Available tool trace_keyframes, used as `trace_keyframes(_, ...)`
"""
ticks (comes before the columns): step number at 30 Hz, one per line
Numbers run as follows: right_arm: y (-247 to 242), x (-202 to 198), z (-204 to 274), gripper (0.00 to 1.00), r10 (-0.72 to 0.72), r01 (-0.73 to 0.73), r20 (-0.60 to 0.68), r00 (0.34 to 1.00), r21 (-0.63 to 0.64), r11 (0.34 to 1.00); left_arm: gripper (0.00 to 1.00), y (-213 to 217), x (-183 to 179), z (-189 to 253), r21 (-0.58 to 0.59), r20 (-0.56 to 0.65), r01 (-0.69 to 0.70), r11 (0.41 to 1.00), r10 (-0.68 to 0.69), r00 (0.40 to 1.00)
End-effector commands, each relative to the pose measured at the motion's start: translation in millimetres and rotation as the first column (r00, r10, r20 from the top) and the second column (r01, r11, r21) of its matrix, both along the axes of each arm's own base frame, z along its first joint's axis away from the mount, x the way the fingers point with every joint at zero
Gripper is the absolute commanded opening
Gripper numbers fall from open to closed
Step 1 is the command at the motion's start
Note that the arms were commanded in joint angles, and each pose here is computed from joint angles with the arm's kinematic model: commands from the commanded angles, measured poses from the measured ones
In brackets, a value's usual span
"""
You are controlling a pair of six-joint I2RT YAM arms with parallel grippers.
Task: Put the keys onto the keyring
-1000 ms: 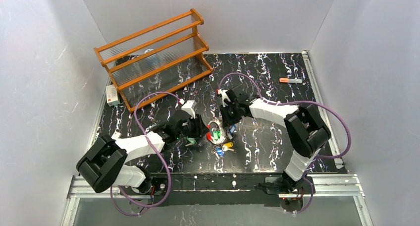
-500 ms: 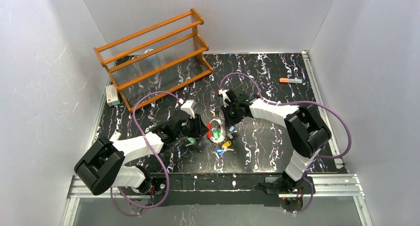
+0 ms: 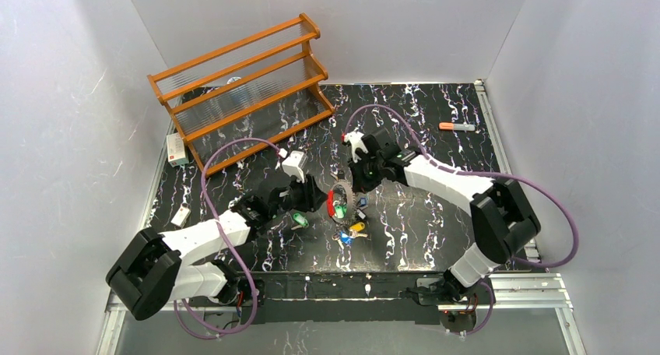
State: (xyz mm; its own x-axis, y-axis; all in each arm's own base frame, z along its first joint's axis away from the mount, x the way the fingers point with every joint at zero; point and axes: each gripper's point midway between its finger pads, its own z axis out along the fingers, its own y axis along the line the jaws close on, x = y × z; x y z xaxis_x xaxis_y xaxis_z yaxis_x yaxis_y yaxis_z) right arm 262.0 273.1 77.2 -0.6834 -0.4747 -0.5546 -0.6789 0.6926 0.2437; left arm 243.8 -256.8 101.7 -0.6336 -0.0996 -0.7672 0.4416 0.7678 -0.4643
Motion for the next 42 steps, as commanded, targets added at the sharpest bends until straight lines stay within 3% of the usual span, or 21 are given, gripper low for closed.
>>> trace_keyframes(1,10,2,39,0.01,0.116,-0.129,0.145,0.983,0.085,0.988,0.41,-12,7,33,0.008,0.153,0.108,0.994,-0.108,0.982)
trace_keyframes(7,15,-16,57,0.01,0.259,-0.31,0.285,0.923,0.151,0.939,0.43,-37,-13,45,0.018,0.29,0.356,0.934,-0.346,0.892)
trace_keyframes(12,16,-32,67,0.01,0.337,-0.413,0.341,0.877,0.178,0.893,0.43,-47,-24,52,0.047,0.389,0.473,0.88,-0.452,0.803)
trace_keyframes(18,21,-52,86,0.01,0.379,-0.486,0.35,0.857,0.303,0.82,0.42,-49,-42,53,0.111,0.49,0.58,0.807,-0.552,0.675)
trace_keyframes(23,23,-64,85,0.01,0.437,-0.535,0.323,0.839,0.349,0.77,0.41,-48,-58,46,0.217,0.561,0.646,0.732,-0.635,0.531)
trace_keyframes(28,24,-76,92,0.01,0.481,-0.593,0.355,0.802,0.374,0.713,0.39,-47,-64,47,0.291,0.634,0.643,0.709,-0.646,0.425)
trace_keyframes(35,25,-86,98,0.01,0.503,-0.625,0.374,0.779,0.4,0.671,0.32,-50,-57,53,0.306,0.679,0.593,0.745,-0.608,0.412)
trace_keyframes(42,25,-86,95,0.01,0.505,-0.62,0.362,0.784,0.404,0.673,0.3,-52,-48,47,0.286,0.668,0.569,0.771,-0.586,0.459)
